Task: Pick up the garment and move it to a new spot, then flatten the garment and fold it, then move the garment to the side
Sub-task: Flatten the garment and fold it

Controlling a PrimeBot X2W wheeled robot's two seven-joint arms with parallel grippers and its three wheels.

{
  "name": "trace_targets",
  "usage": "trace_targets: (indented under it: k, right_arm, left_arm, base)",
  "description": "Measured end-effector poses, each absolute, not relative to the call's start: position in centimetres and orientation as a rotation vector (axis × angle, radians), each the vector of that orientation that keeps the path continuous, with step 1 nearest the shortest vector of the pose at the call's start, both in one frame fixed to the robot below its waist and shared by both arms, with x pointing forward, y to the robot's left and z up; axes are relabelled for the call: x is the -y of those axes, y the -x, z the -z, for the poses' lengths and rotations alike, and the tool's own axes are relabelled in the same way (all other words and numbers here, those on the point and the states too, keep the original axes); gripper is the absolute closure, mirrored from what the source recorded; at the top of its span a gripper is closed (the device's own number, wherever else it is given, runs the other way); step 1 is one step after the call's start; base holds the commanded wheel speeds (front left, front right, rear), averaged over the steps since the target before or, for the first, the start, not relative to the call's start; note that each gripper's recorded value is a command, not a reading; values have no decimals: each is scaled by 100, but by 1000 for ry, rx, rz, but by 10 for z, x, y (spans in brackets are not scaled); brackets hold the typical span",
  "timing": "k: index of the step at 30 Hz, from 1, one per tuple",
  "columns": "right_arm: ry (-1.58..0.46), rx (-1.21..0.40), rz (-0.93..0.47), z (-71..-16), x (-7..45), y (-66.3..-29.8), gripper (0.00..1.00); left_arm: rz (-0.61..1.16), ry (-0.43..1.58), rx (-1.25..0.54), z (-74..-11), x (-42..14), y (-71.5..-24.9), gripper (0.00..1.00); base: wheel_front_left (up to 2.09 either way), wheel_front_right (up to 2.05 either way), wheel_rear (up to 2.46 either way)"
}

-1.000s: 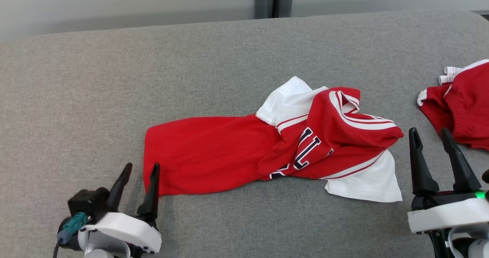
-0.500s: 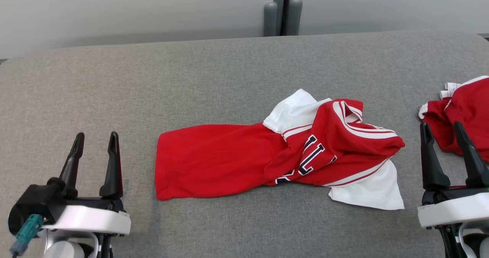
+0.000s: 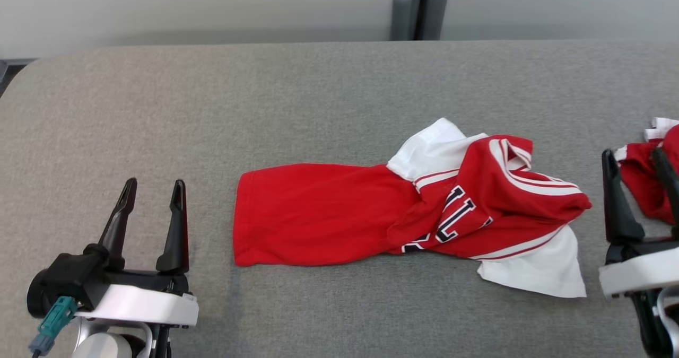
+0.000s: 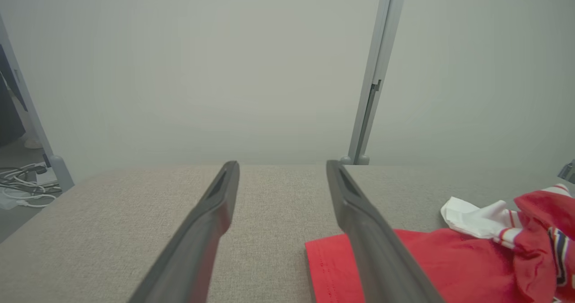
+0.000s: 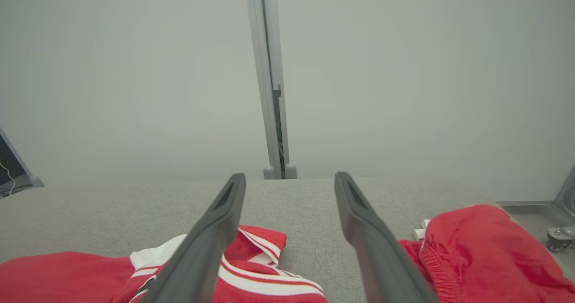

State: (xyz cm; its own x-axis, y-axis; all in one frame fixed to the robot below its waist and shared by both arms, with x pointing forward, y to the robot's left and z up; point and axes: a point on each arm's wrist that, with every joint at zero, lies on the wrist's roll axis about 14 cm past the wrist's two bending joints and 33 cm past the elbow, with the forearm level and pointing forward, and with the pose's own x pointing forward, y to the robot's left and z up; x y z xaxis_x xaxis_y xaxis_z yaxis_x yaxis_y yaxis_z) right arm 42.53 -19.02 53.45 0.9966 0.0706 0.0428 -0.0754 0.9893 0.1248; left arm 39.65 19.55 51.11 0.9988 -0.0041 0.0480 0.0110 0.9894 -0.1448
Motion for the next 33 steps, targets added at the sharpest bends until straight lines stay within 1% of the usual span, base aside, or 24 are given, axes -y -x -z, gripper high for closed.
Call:
trace_targets:
  k: [7,11,13,14,16,21,25,30,31,32,33]
  right_arm:
    - [-87,51,-133,-542,181,-476,0]
    - [-83,7,-198,-534,167,-515,0]
    - [-69,-52,-252,-521,153,-531,0]
    - [-70,-129,-310,-501,134,-544,0]
    - [-68,-213,-361,-480,117,-553,0]
    - [-15,-466,-467,-418,88,-558,0]
    - [36,-666,-519,-376,79,-546,0]
    - [53,-763,-547,-363,76,-540,0]
    - [49,-776,-548,-361,76,-538,14]
    - [46,-782,-548,-361,76,-538,63]
    - [48,-785,-550,-361,77,-537,100]
  left_arm:
    - [-40,149,41,-506,-209,-396,0]
    - [-79,151,31,-500,-219,-396,0]
    - [-98,152,13,-494,-224,-393,0]
    - [-118,149,-2,-488,-230,-391,0]
    - [-137,154,-21,-481,-234,-388,0]
    - [-171,151,-52,-470,-243,-386,0]
    - [-188,148,-63,-465,-248,-385,0]
    - [-180,153,-56,-465,-245,-390,0]
    - [-179,153,-55,-465,-245,-390,0]
    - [-177,152,-55,-465,-245,-391,0]
    - [-174,152,-54,-465,-244,-391,0]
  base:
    - [0,0,0]
    - [0,0,0]
    - [0,0,0]
    - [0,0,0]
    - [0,0,0]
    - [0,0,0]
    - [0,0,0]
    - [0,0,0]
    - [0,0,0]
    - [0,0,0]
    - [0,0,0]
